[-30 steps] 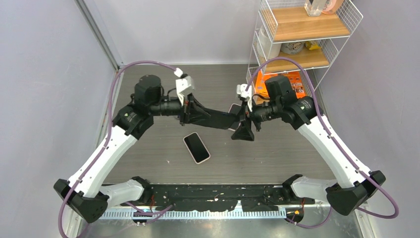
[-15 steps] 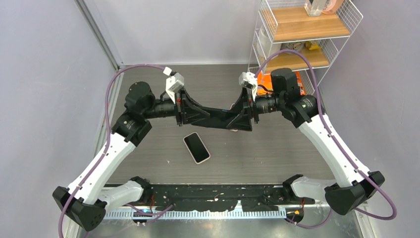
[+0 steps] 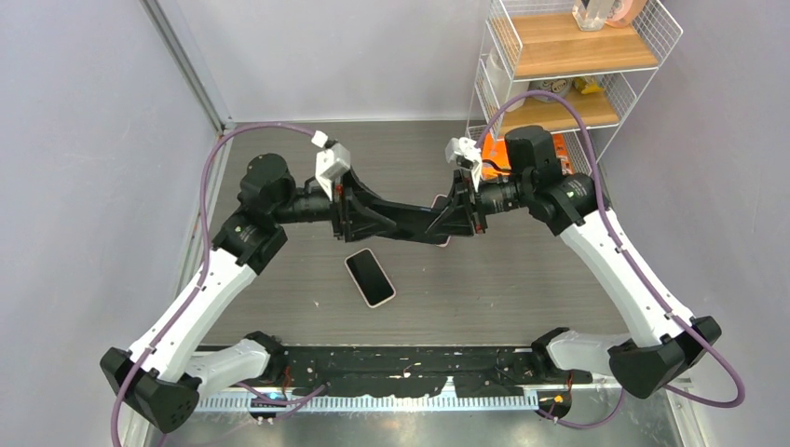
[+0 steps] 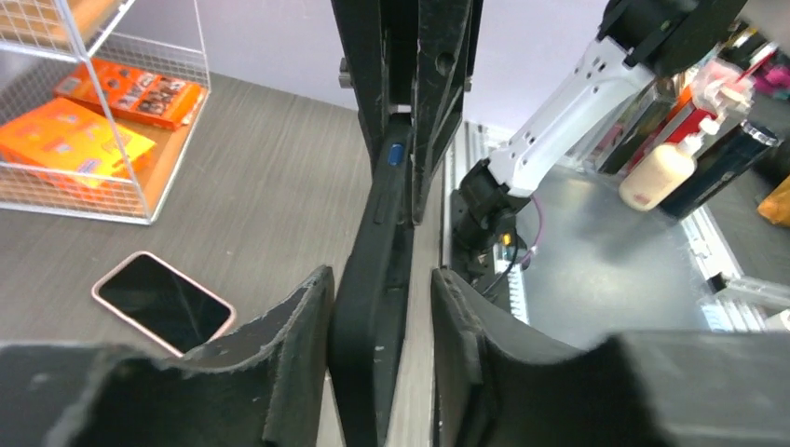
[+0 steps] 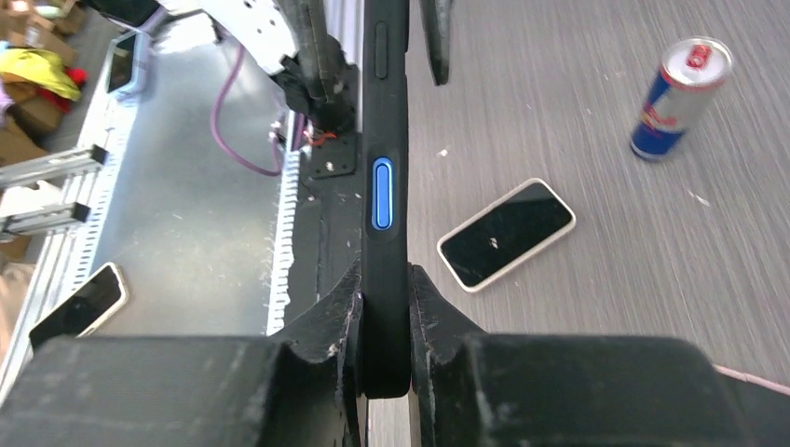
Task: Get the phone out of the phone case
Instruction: Remove the phone case from the phone.
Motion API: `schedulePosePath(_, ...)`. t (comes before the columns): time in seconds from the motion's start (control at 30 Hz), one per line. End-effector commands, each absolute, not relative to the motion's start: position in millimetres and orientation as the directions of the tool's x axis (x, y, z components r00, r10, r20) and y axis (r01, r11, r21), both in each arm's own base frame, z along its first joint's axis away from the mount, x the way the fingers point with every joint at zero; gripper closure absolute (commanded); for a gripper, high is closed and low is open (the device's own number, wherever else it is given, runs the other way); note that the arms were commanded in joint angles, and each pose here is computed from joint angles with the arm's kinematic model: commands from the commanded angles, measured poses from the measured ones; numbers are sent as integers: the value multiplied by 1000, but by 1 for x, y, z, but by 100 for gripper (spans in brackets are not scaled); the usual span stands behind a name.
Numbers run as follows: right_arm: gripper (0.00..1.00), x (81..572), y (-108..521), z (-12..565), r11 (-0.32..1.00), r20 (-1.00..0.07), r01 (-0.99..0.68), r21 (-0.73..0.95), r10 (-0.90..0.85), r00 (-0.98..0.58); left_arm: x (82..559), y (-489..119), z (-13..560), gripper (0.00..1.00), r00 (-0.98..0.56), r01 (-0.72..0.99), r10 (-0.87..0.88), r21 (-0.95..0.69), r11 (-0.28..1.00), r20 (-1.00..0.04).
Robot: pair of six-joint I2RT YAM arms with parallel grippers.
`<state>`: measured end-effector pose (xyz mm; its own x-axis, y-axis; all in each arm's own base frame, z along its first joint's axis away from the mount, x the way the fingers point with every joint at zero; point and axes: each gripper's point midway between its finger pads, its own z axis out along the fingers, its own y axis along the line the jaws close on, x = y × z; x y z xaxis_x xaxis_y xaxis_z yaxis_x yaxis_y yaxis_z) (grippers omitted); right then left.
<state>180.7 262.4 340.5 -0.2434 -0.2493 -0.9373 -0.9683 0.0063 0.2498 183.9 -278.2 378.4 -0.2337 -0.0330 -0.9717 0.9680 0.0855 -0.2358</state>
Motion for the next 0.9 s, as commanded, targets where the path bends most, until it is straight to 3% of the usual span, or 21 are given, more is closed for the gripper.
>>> schedulePosePath(0.0,94,184,253,349,46,-940,-995,91,-326,-101,177,-263,365,41,-54,994,107,-44,96,-993)
schedulePosePath(0.1,95,181,250,335,53,-907,-996,70,-411,-86,175,-257,352,19,0,997,207,16,79,-978)
schedulePosePath(0.23,95,175,255,324,39,-877,-998,39,-477,-53,172,-259,334,6,62,997,348,77,30,-935)
schedulePosePath(0.43,95,168,262,318,15,-855,-1000,16,-518,-22,164,-274,306,5,95,995,464,75,-61,-881)
schedulePosePath(0.6,95,168,261,322,19,-860,-1000,2,-511,-12,158,-284,284,15,59,995,514,7,-103,-856)
schedulePosePath(0.87,95,164,262,320,17,-867,-1000,8,-498,-15,162,-296,278,55,21,993,512,-41,-110,-859)
